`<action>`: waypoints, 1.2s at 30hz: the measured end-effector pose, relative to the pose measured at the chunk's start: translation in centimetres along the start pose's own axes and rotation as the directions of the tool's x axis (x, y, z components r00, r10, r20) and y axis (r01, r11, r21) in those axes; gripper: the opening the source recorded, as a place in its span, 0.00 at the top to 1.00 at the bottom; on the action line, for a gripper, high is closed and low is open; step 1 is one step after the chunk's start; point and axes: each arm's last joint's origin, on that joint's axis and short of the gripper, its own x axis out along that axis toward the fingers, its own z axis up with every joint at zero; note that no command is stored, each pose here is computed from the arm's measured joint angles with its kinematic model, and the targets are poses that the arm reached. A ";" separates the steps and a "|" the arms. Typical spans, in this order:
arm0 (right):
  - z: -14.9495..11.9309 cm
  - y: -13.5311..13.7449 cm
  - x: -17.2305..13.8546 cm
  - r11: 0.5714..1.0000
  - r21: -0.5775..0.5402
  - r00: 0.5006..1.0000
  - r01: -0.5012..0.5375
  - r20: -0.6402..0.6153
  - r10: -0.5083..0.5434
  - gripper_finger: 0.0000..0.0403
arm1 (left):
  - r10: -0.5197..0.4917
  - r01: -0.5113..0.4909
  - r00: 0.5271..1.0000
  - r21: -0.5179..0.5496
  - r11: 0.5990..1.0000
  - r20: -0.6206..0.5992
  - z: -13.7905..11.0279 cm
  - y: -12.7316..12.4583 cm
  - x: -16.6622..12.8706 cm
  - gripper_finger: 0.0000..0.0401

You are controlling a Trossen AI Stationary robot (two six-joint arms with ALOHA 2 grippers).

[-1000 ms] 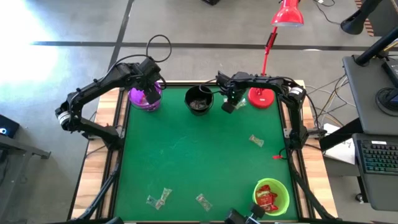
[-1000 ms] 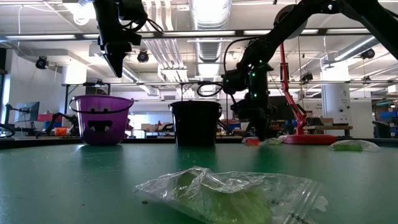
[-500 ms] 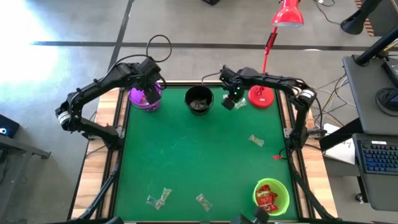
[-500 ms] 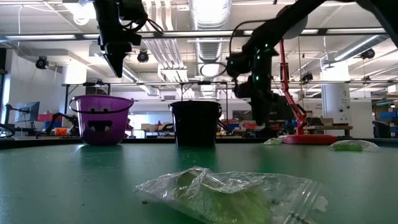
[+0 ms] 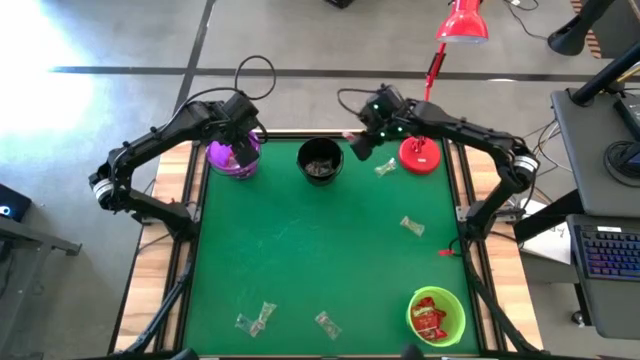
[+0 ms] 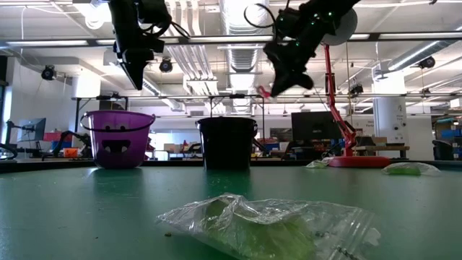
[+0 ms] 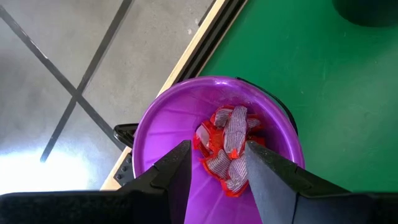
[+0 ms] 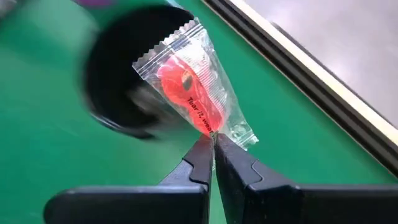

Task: Sort candy
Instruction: Put the red gummy into the black bucket

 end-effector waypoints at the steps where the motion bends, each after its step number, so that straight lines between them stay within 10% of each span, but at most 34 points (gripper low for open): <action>1: 0.3 0.2 0.0 0.999 -0.003 0.998 -0.049 0.027 0.049 0.98 | 0.000 0.000 1.000 0.000 1.000 -0.001 0.0 0.0 0.0 0.67; 8: 1.2 2.4 0.8 0.973 -0.080 0.969 -0.217 0.104 0.225 0.98 | 0.001 -0.001 1.000 0.007 1.000 -0.019 -0.2 0.0 0.0 0.67; 36: 1.7 3.3 6.7 0.960 -0.161 0.971 -0.228 0.033 0.236 0.95 | -0.007 0.008 0.997 0.019 1.000 -0.078 -0.8 -0.1 0.0 0.67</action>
